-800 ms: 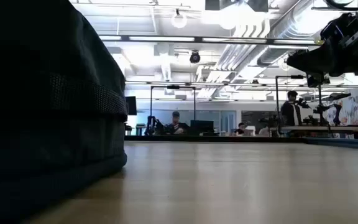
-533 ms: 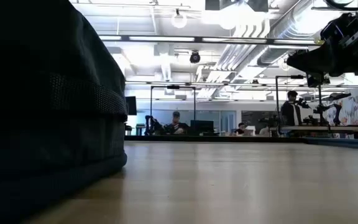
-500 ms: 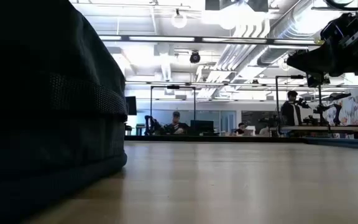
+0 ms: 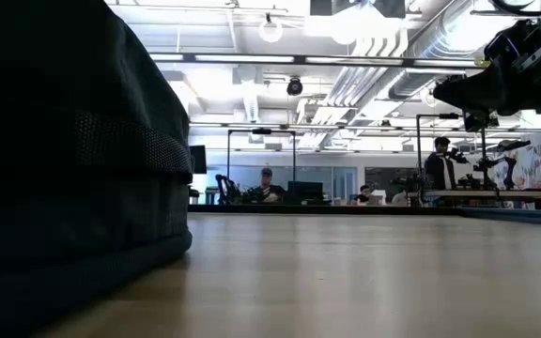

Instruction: Unpack backpack

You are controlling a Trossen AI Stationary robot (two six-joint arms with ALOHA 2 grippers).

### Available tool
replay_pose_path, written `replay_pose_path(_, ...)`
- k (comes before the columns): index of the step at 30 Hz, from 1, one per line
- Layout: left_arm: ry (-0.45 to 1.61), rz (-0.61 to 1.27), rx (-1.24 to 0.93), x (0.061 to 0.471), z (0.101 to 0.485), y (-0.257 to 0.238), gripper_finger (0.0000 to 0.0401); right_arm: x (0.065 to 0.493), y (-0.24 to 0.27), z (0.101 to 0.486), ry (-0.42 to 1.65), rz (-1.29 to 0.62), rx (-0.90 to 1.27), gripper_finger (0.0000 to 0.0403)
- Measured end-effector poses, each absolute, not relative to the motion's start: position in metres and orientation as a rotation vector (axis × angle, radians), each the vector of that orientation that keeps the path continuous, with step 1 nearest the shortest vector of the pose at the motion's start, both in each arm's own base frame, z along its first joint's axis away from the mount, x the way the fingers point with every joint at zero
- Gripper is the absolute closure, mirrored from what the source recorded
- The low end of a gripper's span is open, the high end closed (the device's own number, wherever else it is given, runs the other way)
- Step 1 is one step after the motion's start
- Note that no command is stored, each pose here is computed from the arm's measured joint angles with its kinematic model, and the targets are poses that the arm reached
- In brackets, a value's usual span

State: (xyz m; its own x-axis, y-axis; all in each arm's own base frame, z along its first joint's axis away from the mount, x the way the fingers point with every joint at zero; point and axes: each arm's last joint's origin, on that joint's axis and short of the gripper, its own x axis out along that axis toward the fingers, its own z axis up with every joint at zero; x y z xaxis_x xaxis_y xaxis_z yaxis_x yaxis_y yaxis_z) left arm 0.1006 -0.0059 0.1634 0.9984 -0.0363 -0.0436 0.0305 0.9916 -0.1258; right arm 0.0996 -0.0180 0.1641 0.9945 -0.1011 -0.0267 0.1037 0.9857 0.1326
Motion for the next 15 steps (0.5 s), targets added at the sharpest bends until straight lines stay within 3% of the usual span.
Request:
replay_pose_path(12,0.046,-0.034,-0.126,0.1005,0.1634,-0.0059,0.0399,0.0996,-0.0180,0.1645,0.017,-0.103,0.127,0.0403)
replay_pose_path(15,0.045,-0.034,-0.125,0.1005,0.1634,-0.0059,0.0399,0.0995,-0.0181,0.1718,-0.063,-0.102,0.187,0.0403)
